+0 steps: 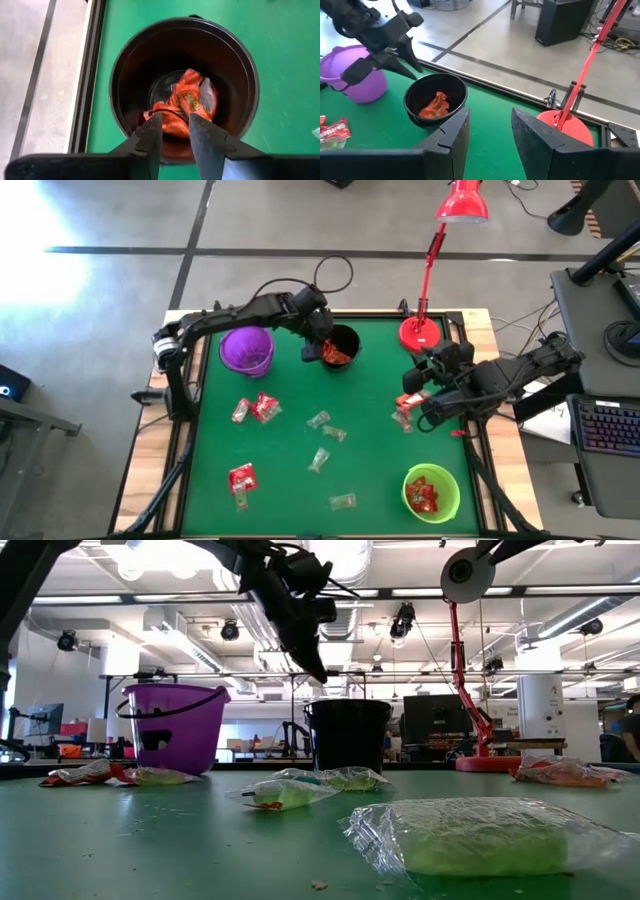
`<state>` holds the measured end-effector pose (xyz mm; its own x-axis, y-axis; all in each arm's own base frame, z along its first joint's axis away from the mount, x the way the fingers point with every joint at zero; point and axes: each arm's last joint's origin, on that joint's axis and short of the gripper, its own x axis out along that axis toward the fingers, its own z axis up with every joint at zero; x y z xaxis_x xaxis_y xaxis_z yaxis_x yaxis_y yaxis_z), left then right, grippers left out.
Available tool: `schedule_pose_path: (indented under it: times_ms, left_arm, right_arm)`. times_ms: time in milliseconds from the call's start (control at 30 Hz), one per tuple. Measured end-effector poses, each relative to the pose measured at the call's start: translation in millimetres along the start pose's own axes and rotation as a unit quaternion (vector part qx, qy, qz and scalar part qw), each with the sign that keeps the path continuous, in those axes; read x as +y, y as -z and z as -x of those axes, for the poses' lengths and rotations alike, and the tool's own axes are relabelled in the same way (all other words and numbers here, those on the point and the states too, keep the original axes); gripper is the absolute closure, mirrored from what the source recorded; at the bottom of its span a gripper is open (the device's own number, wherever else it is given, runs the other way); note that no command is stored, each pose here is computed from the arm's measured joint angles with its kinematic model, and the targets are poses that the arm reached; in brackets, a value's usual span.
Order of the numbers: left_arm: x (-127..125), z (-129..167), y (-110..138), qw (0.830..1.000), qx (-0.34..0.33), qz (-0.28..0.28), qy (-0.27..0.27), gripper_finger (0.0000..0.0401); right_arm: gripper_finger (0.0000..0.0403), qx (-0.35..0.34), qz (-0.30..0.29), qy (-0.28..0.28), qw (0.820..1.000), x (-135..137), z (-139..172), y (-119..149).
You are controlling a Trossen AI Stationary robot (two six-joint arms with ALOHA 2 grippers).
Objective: Sort candy
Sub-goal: Put the orange chocolate into the black bucket
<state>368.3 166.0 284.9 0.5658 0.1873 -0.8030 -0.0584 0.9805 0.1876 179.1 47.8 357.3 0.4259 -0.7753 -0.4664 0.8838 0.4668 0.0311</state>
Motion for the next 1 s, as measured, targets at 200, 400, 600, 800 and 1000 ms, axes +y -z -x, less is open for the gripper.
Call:
schedule_pose_path:
  times_ms: [200,400,600,800,1000]
  left_arm:
    - [-11.2,35.1,3.6,0.999,0.046,-0.002,0.025,0.0315]
    - [-24.4,66.4,16.7,0.992,0.100,0.010,0.073,0.0315]
    - [-44.8,98.0,21.4,0.987,0.114,0.009,0.109,0.0316]
    - [-68.7,131.7,27.7,0.987,0.104,0.003,0.121,0.0324]
    - [-88.1,143.2,57.6,0.985,0.107,0.048,0.123,0.0328]
  right_arm:
    - [0.0266,0.000,0.021,0.007,1.000,0.0,-3.2,-1.9]
    - [0.0266,0.014,0.025,-0.020,0.999,9.0,-5.6,0.6]
    - [0.0273,0.034,0.046,-0.118,0.991,36.4,-7.2,0.1]
    - [0.0289,0.005,0.045,-0.147,0.988,63.1,-14.7,-0.9]
    - [0.0293,0.001,0.029,-0.130,0.991,77.5,-29.8,2.2]
